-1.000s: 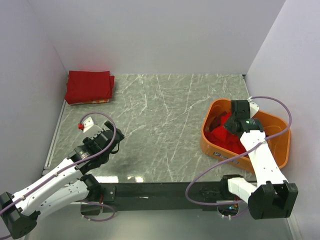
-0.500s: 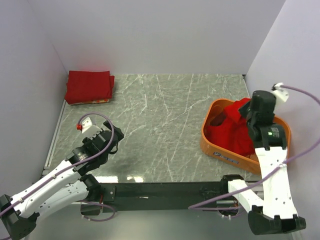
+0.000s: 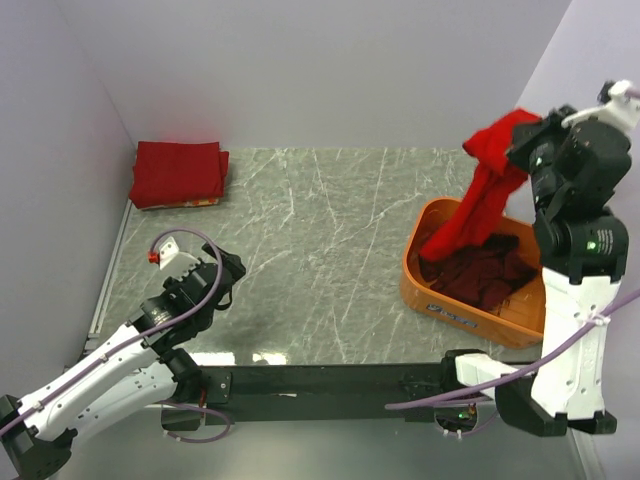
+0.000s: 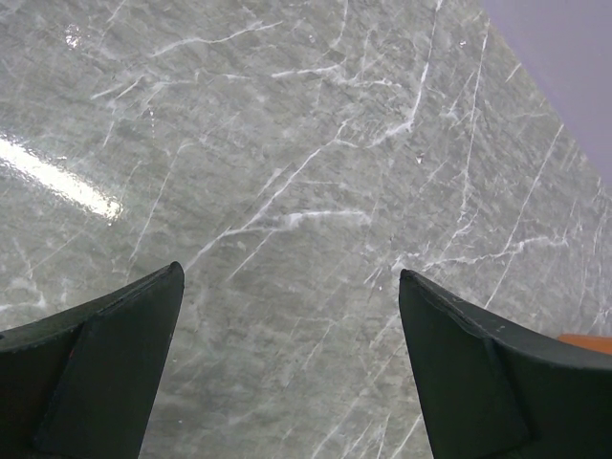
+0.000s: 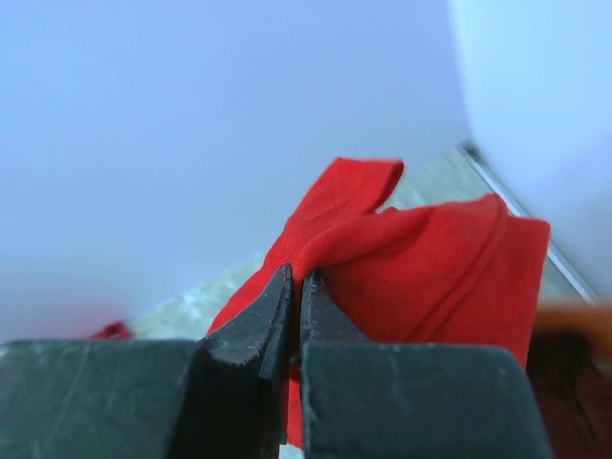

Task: Fold and stack the t-shirts
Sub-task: Move the tshirt to the center of the board

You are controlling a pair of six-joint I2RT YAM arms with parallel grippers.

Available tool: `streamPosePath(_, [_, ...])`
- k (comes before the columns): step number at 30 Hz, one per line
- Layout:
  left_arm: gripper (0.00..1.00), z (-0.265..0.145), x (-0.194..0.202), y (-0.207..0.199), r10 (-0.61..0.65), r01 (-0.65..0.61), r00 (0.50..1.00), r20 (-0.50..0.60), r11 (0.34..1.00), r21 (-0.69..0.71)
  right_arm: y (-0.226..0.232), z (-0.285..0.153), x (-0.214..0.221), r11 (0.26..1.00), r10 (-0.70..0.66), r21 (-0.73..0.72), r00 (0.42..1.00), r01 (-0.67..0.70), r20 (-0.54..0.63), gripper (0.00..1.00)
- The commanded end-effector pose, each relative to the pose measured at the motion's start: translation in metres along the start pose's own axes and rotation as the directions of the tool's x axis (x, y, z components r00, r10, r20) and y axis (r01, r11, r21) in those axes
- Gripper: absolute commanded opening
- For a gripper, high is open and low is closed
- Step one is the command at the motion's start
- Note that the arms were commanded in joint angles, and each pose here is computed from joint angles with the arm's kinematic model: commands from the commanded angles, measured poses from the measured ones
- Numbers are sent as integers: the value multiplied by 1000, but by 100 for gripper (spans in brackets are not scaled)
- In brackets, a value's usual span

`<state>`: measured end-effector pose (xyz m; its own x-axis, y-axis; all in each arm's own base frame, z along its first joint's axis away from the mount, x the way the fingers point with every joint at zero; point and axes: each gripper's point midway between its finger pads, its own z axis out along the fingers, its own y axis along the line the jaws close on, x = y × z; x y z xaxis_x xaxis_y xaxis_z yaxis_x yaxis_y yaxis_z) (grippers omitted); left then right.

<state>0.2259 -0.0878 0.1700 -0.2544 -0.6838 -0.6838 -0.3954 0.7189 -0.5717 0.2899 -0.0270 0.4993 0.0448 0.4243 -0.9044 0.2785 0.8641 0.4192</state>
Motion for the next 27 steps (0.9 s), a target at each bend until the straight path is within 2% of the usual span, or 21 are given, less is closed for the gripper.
streamPosePath(1, [99,0,-2,-2,-19,19,1000,13,1000,12,61,-3,-41,962,-20,-269,997,41,79,0])
streamPosePath(2, [99,-1,-2,-1,-19,18,1000,10,1000,10,76,-8,-51,944,-4,-328,994,39,106,0])
streamPosePath(3, [99,-1,-2,-3,-20,20,1000,10,1000,14,94,-8,-45,909,-15,-413,997,46,79,0])
streamPosePath(5, [99,0,2,-6,22,-22,1000,-5,999,41,120,-14,-50,855,6,-516,995,47,99,0])
streamPosePath(7, [99,0,4,-7,9,-9,1000,-11,999,44,143,-23,-50,798,10,-599,993,64,119,0])
streamPosePath(8, [99,0,4,-8,13,-13,1000,-14,999,48,168,-36,-42,743,9,-666,994,64,105,0])
streamPosePath(10, [99,-1,5,-6,11,-10,1000,-25,999,41,197,-43,-37,693,-11,-714,993,93,119,0])
streamPosePath(11, [99,-2,4,-7,-1,2,1000,-25,999,41,218,-64,-41,632,2,-770,994,86,112,0])
streamPosePath(12, [99,-3,5,-6,-7,9,1000,-30,999,38,235,-55,-20,615,-33,-785,997,73,66,0])
streamPosePath(14, [99,-4,6,-3,-28,29,999,-42,999,23,258,-65,-12,557,-48,-828,998,65,46,0])
streamPosePath(15, [99,-5,9,-3,-25,27,998,-55,999,26,280,-68,12,517,-84,-855,996,47,4,0])
streamPosePath(20, [99,-12,12,8,-7,5,995,-101,1000,-22,329,-84,84,391,-191,-920,977,-15,-96,0])
streamPosePath(22, [99,-17,10,11,-13,9,993,-113,999,-40,338,-83,116,374,-226,-925,961,-68,-162,0])
streamPosePath(23, [99,-20,11,18,-13,5,992,-126,998,-69,336,-75,148,390,-267,-916,941,-91,-207,0])
streamPosePath(24, [99,-22,10,20,-23,13,992,-128,997,-79,337,-70,159,404,-266,-910,939,-97,-218,0])
streamPosePath(25, [99,-23,10,22,-34,22,991,-129,996,-90,333,-66,176,423,-283,-899,927,-111,-247,1])
streamPosePath(26, [99,-24,9,24,-55,42,990,-127,994,-102,319,-54,220,475,-341,-873,890,-115,-303,2])
streamPosePath(27, [99,-24,10,27,-54,40,990,-130,993,-112,309,-43,238,526,-346,-844,880,-105,-325,4])
